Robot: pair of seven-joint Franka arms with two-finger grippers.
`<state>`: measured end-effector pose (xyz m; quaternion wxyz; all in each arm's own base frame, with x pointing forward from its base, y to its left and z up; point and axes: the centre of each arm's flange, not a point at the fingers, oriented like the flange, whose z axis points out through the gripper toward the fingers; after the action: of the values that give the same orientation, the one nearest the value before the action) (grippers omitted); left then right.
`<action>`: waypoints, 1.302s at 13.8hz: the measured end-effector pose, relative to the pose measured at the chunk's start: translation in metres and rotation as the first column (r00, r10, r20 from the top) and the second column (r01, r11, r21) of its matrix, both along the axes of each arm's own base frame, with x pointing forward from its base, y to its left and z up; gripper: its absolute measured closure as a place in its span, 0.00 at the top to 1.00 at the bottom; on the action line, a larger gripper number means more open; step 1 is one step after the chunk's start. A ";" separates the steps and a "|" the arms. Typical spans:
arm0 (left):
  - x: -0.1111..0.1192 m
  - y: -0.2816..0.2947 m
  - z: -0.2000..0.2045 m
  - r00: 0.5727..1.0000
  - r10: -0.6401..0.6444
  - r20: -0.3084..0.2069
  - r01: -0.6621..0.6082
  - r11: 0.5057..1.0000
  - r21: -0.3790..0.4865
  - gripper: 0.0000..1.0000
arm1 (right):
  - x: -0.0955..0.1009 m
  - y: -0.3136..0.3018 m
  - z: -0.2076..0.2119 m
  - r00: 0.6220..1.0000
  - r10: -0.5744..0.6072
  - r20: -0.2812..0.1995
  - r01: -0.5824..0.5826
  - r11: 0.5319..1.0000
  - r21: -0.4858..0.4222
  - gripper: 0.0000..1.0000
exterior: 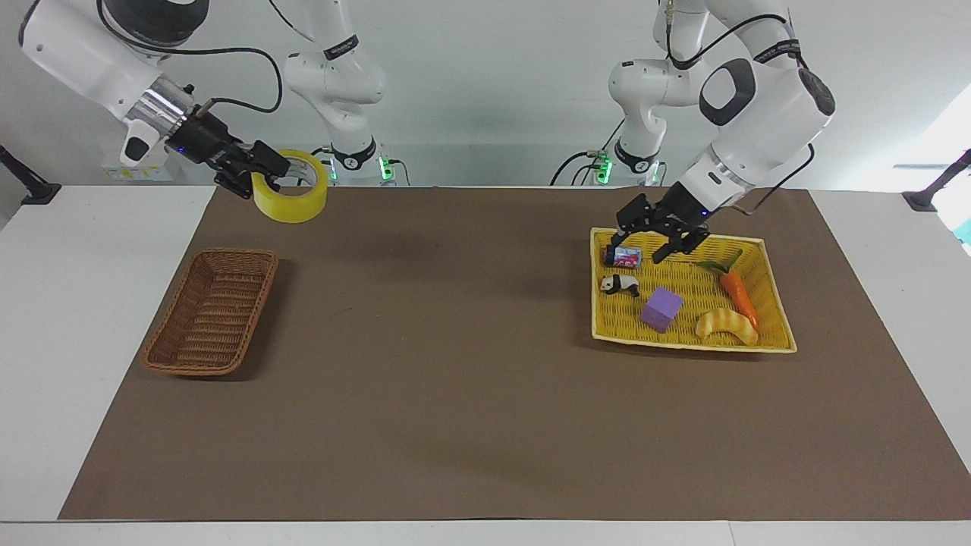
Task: Move tape to another basket
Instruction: 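Carry the tape with the right gripper while the left gripper withdraws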
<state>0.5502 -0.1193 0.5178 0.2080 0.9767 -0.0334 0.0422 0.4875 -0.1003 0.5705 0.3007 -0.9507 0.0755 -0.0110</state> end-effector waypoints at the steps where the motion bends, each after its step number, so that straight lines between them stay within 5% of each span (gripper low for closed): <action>1: 0.005 0.023 0.000 1.000 0.023 0.008 -0.024 0.999 0.032 1.00 | -0.003 -0.016 -0.002 1.000 0.017 0.026 -0.016 1.000 -0.010 0.02; 3: 0.013 0.062 0.005 0.999 0.029 0.043 -0.035 0.989 0.144 1.00 | -0.010 -0.059 -0.015 0.997 0.036 0.068 -0.035 0.999 -0.021 0.02; 6: 0.019 0.075 0.030 0.997 -0.032 0.067 0.009 0.946 0.324 1.00 | -0.010 -0.114 -0.067 0.997 0.045 0.066 -0.045 0.999 -0.005 0.02; 11: 0.016 0.098 0.084 0.997 0.054 -0.063 -0.027 0.931 0.365 1.00 | 0.007 -0.141 -0.136 0.995 0.093 0.018 -0.092 0.994 -0.052 0.02; 18: 0.007 0.100 0.108 0.996 0.062 -0.067 -0.028 0.908 0.418 1.00 | 0.021 -0.188 -0.215 0.985 0.173 -0.012 -0.173 0.984 -0.047 0.02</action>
<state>0.5569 -0.0190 0.6255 -0.0049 0.9999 -0.0110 0.0003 0.5088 -0.2880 0.3551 0.2776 -0.9605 -0.0065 0.0171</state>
